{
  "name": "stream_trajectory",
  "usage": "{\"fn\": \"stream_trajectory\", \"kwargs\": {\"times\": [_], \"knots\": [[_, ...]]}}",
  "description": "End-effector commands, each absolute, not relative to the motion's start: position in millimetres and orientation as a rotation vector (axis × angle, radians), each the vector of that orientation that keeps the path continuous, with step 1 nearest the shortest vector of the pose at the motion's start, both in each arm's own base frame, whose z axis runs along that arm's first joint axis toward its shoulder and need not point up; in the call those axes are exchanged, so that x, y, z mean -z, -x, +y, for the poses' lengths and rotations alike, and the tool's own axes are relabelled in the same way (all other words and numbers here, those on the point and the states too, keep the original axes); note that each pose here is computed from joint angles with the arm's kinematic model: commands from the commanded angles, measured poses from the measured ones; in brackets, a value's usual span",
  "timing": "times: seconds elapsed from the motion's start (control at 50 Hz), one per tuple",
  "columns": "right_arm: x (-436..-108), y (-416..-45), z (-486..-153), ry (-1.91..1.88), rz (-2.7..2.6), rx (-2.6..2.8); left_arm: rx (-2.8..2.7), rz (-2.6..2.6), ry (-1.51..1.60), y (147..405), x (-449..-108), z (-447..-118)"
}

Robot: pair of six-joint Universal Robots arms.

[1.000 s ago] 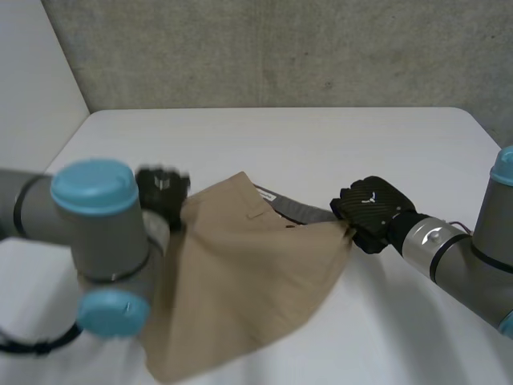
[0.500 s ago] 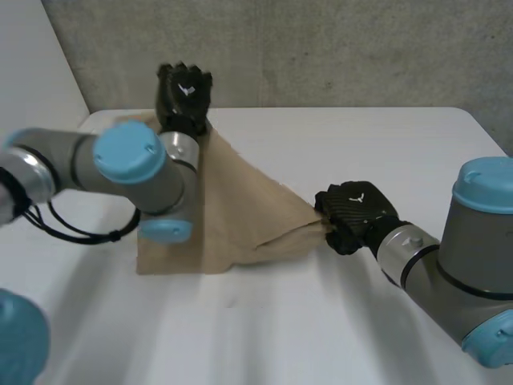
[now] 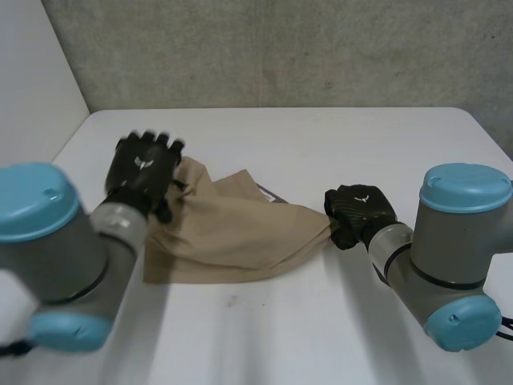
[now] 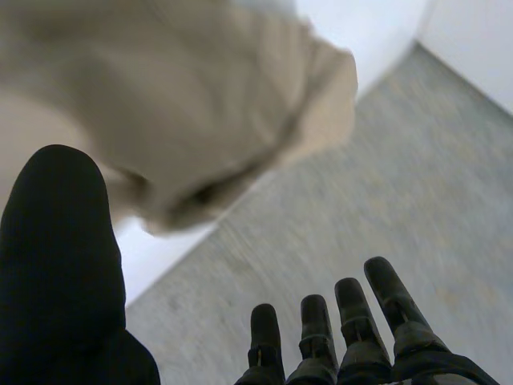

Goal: Fold the shorts.

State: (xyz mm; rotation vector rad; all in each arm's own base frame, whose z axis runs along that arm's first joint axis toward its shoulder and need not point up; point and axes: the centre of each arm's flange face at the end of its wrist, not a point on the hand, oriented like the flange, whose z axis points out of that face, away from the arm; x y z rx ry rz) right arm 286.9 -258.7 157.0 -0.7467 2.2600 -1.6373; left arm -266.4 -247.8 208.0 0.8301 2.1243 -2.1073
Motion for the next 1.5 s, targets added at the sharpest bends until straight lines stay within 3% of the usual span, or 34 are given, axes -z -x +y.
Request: {"fn": "stream_trajectory", "kwargs": {"times": [0.02, 0.2, 0.46, 0.68, 1.3, 1.5], "knots": [[-152.9, -287.1, -261.7, 0.72, 2.267, 1.616, 1.84, 2.532, -0.781, 240.1, -183.3, -202.0], [-150.7, -286.8, -260.7, 0.73, 2.278, 1.601, 1.572, 2.817, -0.771, 221.5, -163.3, -194.4], [-150.2, -287.0, -257.9, 0.743, 2.277, 1.594, 1.563, 2.812, -0.662, 213.5, -133.5, -245.5], [-149.1, -287.2, -255.1, 0.751, 2.277, 1.584, 1.563, 2.806, -0.659, 217.7, -121.4, -263.9], [-150.5, -286.5, -255.0, 0.751, 2.276, 1.589, 1.623, 2.746, -0.709, 224.2, -116.6, -272.2], [-154.4, -284.8, -256.2, 0.747, 2.271, 1.603, 1.684, 2.589, -0.683, 217.4, -146.1, -263.7]]}}
